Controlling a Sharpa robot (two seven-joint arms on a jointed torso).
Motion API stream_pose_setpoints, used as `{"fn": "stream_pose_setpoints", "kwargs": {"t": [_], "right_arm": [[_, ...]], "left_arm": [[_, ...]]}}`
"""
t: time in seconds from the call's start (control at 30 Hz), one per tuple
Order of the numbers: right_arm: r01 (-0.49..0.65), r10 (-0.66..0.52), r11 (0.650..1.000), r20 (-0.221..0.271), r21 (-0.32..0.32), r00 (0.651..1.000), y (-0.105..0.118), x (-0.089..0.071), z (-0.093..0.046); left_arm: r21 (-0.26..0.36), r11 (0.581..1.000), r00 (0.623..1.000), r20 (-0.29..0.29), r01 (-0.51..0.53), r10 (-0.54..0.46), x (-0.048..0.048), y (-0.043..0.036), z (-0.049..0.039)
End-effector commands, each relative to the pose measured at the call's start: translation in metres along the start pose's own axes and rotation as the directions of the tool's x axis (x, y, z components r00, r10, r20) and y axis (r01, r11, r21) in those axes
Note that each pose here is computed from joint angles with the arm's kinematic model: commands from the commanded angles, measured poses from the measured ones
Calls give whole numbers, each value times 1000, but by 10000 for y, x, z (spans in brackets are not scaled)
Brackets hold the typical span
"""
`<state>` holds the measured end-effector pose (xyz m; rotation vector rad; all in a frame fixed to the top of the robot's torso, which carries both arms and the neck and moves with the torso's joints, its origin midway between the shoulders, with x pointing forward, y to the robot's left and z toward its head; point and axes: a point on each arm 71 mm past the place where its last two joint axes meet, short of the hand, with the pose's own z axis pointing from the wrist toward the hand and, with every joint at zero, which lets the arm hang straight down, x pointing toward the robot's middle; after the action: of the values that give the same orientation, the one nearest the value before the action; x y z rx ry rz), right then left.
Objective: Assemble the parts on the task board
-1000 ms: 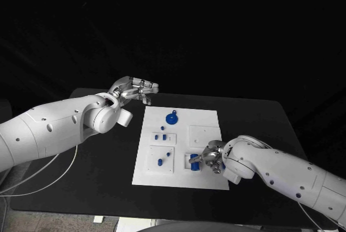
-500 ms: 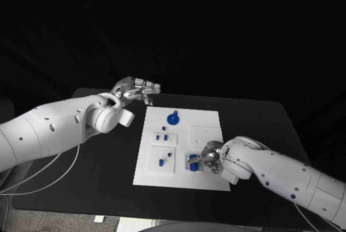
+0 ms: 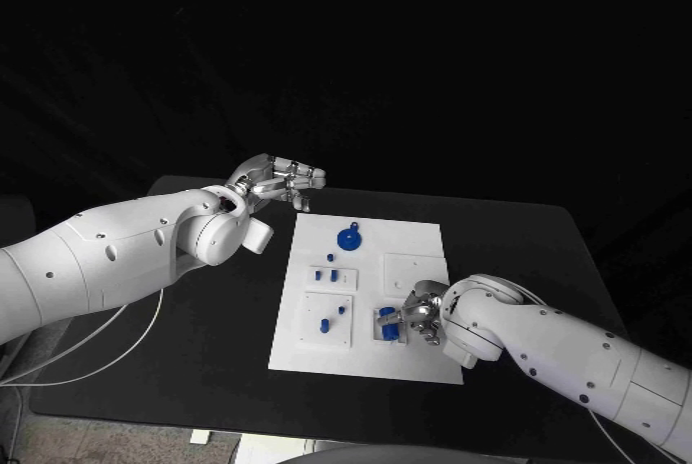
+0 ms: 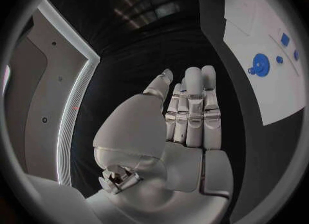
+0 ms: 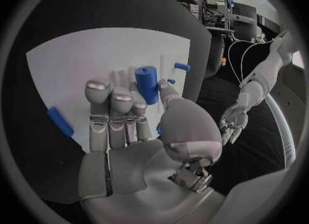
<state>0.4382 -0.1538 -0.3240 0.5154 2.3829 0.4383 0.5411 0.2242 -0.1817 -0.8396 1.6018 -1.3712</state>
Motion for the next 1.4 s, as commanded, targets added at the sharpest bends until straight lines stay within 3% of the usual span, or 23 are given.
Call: {"fn": "stream_pose_setpoints", "kwargs": {"t": [0.03, 0.97, 1.4], "right_arm": [[41, -41, 999, 28, -17, 999, 25, -10, -2], [55, -54, 998, 23, -34, 998, 35, -2, -11], [4, 6, 995, 98, -101, 995, -70, -166, -161]], "left_arm": [[4, 1000, 1000, -12, 5, -5, 25, -10, 10], [-3, 1000, 1000, -13, 4, -4, 18, -3, 9], [-6, 1000, 1000, -7, 2, -2, -7, 4, 0]]}}
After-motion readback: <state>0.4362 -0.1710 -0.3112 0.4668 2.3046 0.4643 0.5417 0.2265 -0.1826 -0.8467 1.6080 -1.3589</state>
